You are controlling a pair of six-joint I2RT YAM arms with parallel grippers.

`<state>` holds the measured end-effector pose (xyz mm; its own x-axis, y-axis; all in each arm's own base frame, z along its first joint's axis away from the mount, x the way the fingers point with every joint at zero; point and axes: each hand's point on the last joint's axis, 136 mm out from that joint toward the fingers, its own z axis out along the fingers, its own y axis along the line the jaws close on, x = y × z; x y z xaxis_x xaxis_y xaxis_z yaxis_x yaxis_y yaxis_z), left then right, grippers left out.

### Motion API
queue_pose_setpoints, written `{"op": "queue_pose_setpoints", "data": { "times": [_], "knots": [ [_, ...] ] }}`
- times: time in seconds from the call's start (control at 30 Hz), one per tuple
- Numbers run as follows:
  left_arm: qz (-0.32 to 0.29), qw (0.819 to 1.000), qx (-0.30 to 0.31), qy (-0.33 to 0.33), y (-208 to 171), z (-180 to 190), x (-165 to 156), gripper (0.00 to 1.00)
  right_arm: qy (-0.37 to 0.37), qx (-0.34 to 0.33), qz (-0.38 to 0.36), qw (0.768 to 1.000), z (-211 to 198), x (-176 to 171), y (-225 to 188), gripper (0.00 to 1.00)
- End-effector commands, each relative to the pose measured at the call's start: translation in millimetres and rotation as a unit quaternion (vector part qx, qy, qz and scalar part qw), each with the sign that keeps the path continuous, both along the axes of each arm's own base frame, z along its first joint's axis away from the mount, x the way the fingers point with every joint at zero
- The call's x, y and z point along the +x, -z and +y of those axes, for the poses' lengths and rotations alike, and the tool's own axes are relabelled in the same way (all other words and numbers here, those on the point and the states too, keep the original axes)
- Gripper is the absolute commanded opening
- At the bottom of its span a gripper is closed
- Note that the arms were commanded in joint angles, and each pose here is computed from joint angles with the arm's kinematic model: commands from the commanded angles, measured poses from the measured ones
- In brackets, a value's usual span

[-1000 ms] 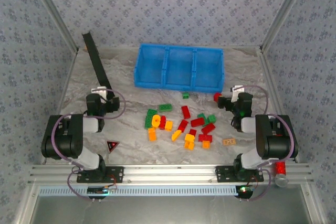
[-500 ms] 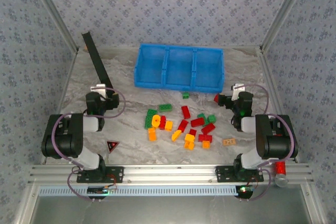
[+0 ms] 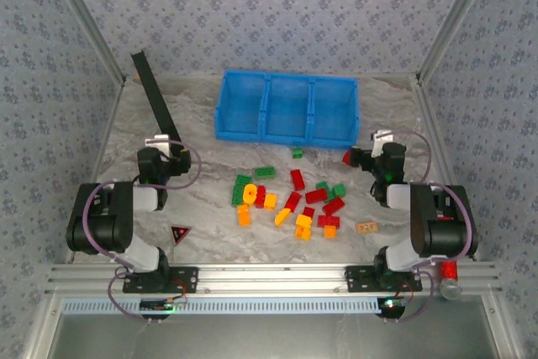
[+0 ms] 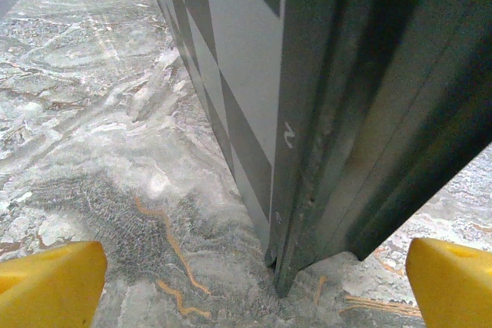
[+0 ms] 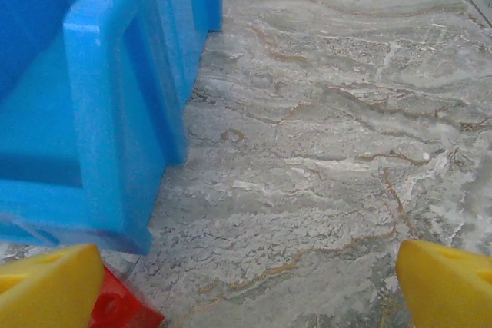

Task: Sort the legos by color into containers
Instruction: Pick up the lego from the middle-right of the table.

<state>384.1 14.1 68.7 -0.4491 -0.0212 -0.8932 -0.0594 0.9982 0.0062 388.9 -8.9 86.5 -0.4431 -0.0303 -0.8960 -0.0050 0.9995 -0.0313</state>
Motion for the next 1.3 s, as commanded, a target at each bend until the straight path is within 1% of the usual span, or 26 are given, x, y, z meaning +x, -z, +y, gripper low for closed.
{"op": "queue_pose_setpoints", "data": {
  "times": [0.0,0.07,0.1,0.13,0.2,0.23,0.3,0.4,0.5,0.63,0.7,0.8,1.0,1.17,1.27],
  "knots": [
    [-0.036,0.999,-0.010,-0.003,-20,1,14,1.00,-0.016,-0.011,-0.002,1.000,9,0,-35,1.00],
    [-0.033,0.999,-0.011,0.010,-23,-3,16,1.00,-0.029,-0.012,-0.008,0.999,19,-8,-56,1.00],
    [-0.024,1.000,-0.010,0.004,-26,-1,18,1.00,-0.027,-0.009,-0.008,1.000,22,-12,-67,1.00],
    [-0.013,1.000,-0.009,-0.010,-31,3,19,1.00,-0.025,-0.001,-0.007,1.000,25,-18,-79,1.00],
    [0.001,1.000,-0.007,-0.014,-44,3,20,1.00,-0.009,0.030,0.005,0.999,28,-30,-93,1.00],
    [0.003,1.000,-0.004,-0.011,-52,0,18,1.00,0.002,0.050,0.018,0.999,28,-36,-97,1.00],
    [0.004,1.000,0.000,-0.008,-69,-7,14,1.00,0.016,0.070,0.046,0.996,28,-46,-97,1.00],
    [0.001,1.000,0.015,0.003,-95,-26,7,1.00,0.041,0.097,0.086,0.991,28,-61,-83,1.00],
    [-0.013,0.999,0.018,0.032,-124,-53,1,1.00,0.026,0.117,0.125,0.985,37,-65,-58,0.99],
    [-0.013,0.997,0.019,0.077,-165,-89,-10,1.00,0.023,0.132,0.186,0.973,45,-58,-24,0.97],
    [-0.017,0.994,0.025,0.101,-185,-105,-17,1.00,0.025,0.134,0.197,0.971,47,-53,-14,0.96],
    [-0.029,0.990,0.017,0.136,-211,-127,-28,1.00,0.033,0.135,0.206,0.969,47,-43,-5,0.94],
    [-0.038,0.983,0.008,0.180,-235,-149,-45,1.00,0.043,0.126,0.235,0.963,49,-24,11,0.90],
    [-0.041,0.980,-0.002,0.196,-243,-155,-55,1.00,0.044,0.116,0.262,0.957,58,-9,23,0.88],
    [-0.042,0.979,0.000,0.200,-245,-156,-58,1.00,0.045,0.102,0.279,0.954,65,-3,33,0.84]
  ]
}}
